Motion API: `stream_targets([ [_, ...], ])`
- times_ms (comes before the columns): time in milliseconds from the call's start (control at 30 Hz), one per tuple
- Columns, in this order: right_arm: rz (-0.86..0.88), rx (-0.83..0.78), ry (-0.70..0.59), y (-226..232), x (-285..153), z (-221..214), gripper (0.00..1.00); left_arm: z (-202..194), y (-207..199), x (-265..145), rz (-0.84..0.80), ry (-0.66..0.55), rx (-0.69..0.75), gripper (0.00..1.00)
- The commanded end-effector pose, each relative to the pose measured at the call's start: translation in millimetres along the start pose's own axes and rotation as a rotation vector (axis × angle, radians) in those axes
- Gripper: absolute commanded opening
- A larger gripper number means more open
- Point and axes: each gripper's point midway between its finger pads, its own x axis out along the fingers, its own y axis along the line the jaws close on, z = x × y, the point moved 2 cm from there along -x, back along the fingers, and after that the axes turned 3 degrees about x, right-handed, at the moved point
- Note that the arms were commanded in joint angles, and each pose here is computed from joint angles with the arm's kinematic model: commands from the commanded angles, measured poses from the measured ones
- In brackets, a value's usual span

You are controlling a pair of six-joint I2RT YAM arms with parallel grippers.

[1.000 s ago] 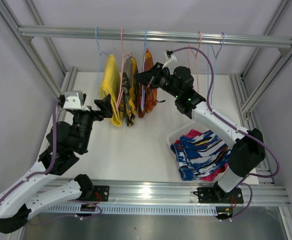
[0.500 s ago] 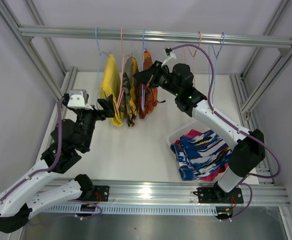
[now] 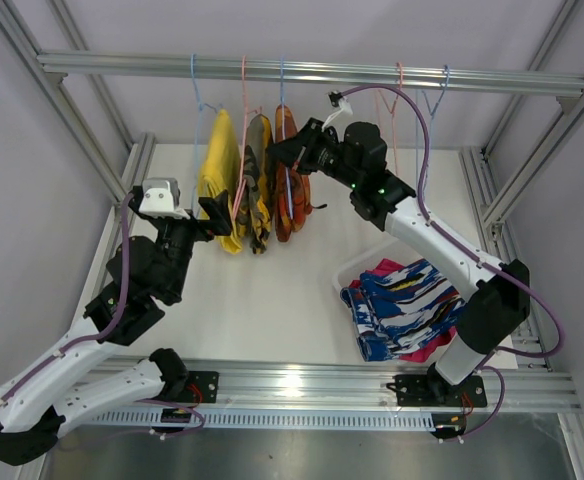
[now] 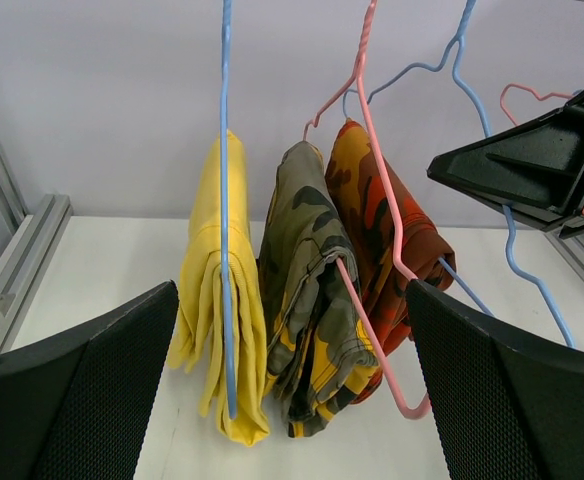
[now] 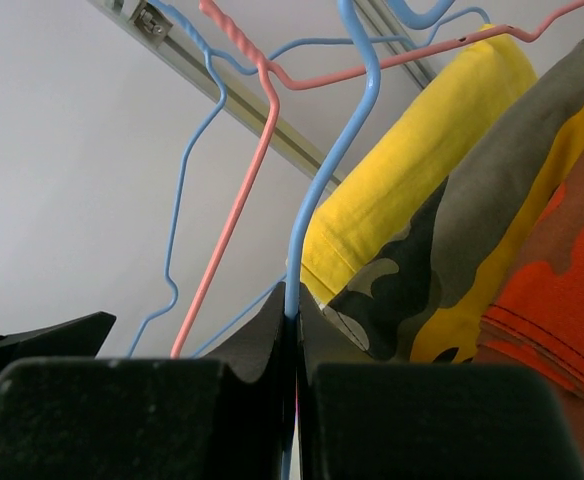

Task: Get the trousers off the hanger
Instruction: Pick up the hanger from the clothesline.

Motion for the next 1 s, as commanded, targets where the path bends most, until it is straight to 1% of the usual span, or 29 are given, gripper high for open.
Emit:
stream_targets([
  [0,0.269,-0.141,-0.294,93,-19,84,0.00,19,1,1,-0.001,-0.036,-0.042,0.99],
  [333,0.387,-0.065,-0.344,112,-19,99,0.00,16,1,2,0.001,-0.029,-0.035,0.99],
  [567,0.421,-0.089,-0.373,131,-28,116,0.00,17,0,2,-0.002,-0.030,-0.034,0.99],
  [967,0.443,-0.122,-0.429,151,-50,143,0.00,14,-1,3,-0.006,-0.022,-0.029,0.99],
])
